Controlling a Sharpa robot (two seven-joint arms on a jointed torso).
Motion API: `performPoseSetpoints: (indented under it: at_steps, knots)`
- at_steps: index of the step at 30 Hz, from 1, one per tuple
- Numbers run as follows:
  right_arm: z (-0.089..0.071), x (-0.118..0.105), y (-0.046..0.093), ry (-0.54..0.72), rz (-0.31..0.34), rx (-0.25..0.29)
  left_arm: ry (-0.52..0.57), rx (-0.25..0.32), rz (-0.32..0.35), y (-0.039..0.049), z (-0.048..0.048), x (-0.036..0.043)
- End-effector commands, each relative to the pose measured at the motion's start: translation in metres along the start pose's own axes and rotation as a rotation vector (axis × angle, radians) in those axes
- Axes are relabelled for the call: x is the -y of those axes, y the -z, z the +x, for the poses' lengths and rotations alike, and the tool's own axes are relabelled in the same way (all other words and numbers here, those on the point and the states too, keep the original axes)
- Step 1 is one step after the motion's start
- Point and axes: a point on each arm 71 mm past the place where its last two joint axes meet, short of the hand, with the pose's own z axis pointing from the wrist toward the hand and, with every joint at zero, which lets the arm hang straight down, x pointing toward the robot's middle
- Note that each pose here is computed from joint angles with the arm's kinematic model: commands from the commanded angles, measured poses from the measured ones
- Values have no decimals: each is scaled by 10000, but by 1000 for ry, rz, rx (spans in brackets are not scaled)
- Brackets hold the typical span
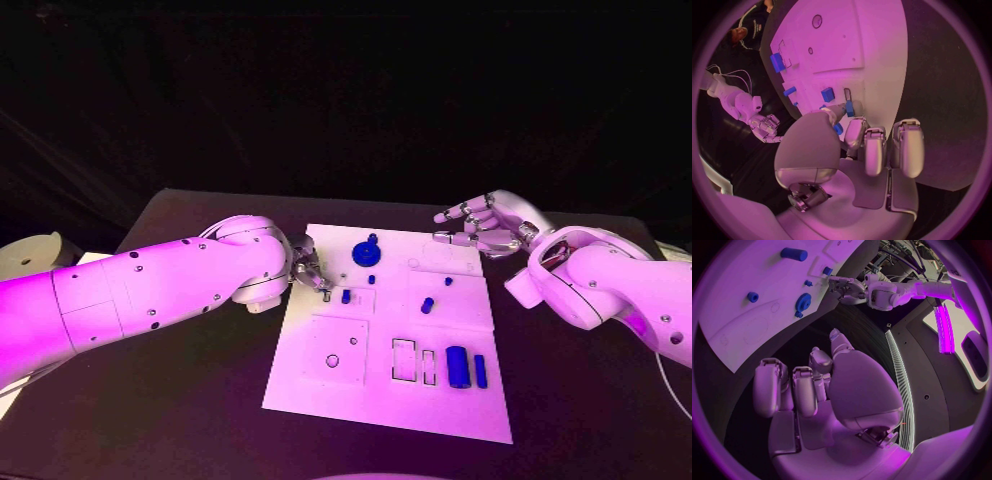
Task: Assemble the parts on the task board
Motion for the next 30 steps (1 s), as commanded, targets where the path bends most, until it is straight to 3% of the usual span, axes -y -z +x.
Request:
performPoseSetpoints:
  at_steps: [1,17,30]
  knots:
    - [18,-7,0,5,-5,-16,-12,-22,3,-7,20,14]
    - [15,-6,4,5,-5,-15,-63,-85,23,-12,81,54]
    - [16,-7,4,5,-5,-16,-94,-108,-3,-28,93,41]
